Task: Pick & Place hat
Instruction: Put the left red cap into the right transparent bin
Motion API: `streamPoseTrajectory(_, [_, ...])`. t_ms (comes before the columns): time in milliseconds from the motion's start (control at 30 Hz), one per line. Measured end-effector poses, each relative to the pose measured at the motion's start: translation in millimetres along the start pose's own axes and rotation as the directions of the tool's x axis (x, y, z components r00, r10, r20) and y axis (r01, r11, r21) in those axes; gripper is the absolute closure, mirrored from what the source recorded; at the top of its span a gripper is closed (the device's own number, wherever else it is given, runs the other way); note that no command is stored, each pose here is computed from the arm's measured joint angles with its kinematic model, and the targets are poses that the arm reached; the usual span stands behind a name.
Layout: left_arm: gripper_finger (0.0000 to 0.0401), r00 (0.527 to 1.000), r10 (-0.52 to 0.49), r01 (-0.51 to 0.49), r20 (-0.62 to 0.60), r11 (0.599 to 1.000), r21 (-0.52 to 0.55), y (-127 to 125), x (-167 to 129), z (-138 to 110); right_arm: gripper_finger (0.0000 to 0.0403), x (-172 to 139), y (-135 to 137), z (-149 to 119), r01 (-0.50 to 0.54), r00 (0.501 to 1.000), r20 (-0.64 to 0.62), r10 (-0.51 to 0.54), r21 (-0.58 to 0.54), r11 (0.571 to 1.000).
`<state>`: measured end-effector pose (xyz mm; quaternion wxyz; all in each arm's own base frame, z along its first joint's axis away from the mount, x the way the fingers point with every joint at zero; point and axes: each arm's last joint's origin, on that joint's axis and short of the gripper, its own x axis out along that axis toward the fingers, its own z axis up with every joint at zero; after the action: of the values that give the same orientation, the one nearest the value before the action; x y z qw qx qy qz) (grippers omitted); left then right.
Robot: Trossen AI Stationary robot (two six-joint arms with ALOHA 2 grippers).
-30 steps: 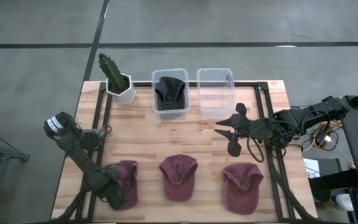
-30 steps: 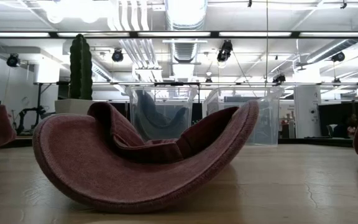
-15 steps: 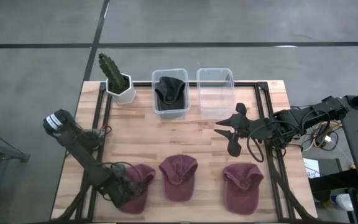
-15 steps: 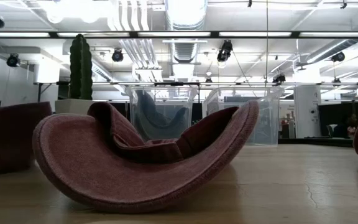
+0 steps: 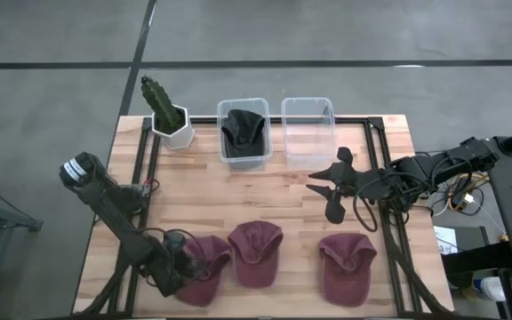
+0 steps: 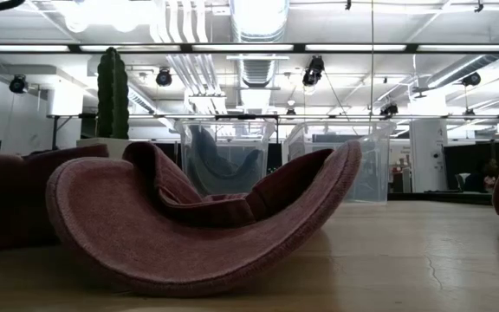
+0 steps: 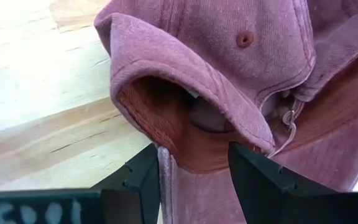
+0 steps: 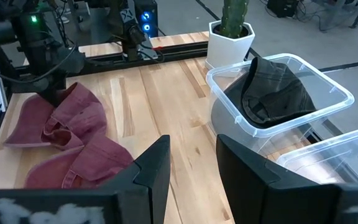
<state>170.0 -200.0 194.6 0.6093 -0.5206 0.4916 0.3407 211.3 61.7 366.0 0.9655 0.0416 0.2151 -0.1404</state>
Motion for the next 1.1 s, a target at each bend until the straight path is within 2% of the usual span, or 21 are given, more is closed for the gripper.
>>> streamPoseTrajectory(200, [0.0231,1.000,0.000,0.000,0.000,1.000,0.025,0.0,0.0,0.0,0.0280,0.0,0.0,0.0,0.000,1.000,0.000,0.000,0.003,1.000])
streamPoseTrajectory(633, [0.0231,0.998,-0.050,0.055,-0.035,0.986,0.158,-4.8,-0.1,-3.4,0.0280,0.0,0.0,0.0,-0.001,1.000,0.000,0.001,0.007,1.000])
streamPoseTrajectory(1100, [0.0231,0.998,-0.048,0.053,-0.037,0.986,0.158,-4.6,0.1,-3.5,0.0280,0.0,0.0,0.0,-0.001,1.000,0.000,0.001,0.007,1.000])
